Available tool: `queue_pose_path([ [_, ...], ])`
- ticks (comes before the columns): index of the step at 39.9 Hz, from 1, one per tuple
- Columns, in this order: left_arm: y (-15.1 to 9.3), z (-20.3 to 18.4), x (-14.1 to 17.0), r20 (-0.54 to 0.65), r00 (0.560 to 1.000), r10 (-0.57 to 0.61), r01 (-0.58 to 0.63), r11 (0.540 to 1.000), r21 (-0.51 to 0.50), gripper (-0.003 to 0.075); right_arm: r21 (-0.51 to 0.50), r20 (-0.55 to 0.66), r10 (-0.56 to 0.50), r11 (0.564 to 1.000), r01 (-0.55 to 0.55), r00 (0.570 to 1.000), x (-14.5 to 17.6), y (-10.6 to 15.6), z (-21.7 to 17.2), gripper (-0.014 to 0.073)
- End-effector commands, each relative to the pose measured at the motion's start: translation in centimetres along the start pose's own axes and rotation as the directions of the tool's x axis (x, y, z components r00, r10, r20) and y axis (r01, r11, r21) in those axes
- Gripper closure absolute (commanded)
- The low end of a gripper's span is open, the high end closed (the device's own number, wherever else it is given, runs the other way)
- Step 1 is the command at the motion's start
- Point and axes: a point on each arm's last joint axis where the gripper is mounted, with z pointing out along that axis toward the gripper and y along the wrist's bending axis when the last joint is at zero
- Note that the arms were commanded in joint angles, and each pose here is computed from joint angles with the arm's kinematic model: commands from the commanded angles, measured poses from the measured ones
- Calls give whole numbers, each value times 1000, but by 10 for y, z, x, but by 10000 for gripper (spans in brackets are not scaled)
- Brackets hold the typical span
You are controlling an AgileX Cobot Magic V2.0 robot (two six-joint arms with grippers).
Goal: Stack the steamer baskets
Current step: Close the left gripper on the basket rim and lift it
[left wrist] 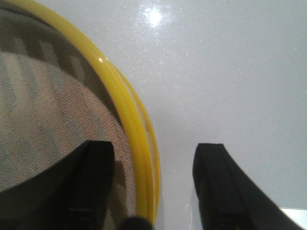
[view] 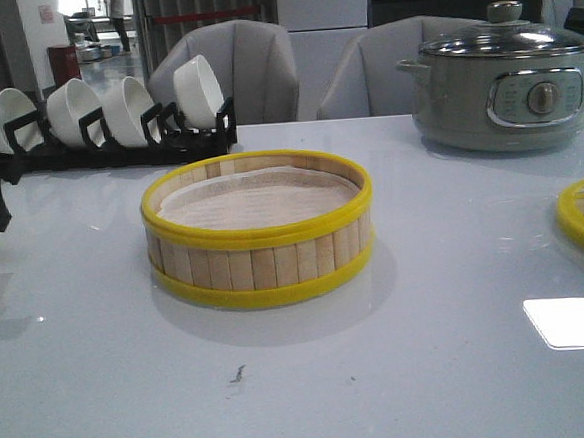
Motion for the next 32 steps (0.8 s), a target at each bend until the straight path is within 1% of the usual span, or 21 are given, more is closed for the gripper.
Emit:
queue_pose_path([
  [1, 4, -25, -19, 123, 992, -23, 23, 1000, -3, 424, -7, 114, -12, 1000, 13, 993, -17, 2, -9, 205],
  [2, 4, -25, -19, 123, 992, -23, 23, 1000, -3, 464, -7, 114, -12, 1000, 13, 993, -17, 2, -9, 205],
  [3, 4, -25, -19, 123, 992, -23, 23, 1000, -3, 484, -7, 114, -12, 1000, 13, 993, -17, 2, -9, 205],
  [5, 4, -25, -19, 123, 992, -23, 23, 1000, -3, 566, -7, 114, -12, 1000, 13, 993, -17, 2, -9, 205],
  [7, 4, -25, -20, 125, 992, -23, 23, 1000, -3, 626, -8, 115, -12, 1000, 13, 993, -18, 2, -9, 205],
  [8, 4, -25, -20, 125, 992, -23, 23, 1000, -3, 644, -8, 115, -12, 1000, 13, 993, -18, 2, -9, 205],
  [10, 3, -25, -20, 125, 992, -26, 26, 1000, 1, 629, -8, 116, -12, 1000, 13, 993, -18, 2, -9, 205],
  [20, -1, -29, -22, 111, 993, -28, 27, 1000, 9, 634, -8, 120, -12, 1000, 13, 993, -18, 2, -9, 205],
  [26, -21, -38, -32, 114, 993, 12, -16, 999, 33, 634, -8, 121, -12, 1000, 13, 993, -18, 2, -9, 205],
  [32, -57, -57, -49, 147, 985, 89, -100, 993, 69, 634, -8, 121, -12, 1000, 13, 993, -18, 2, -9, 205],
])
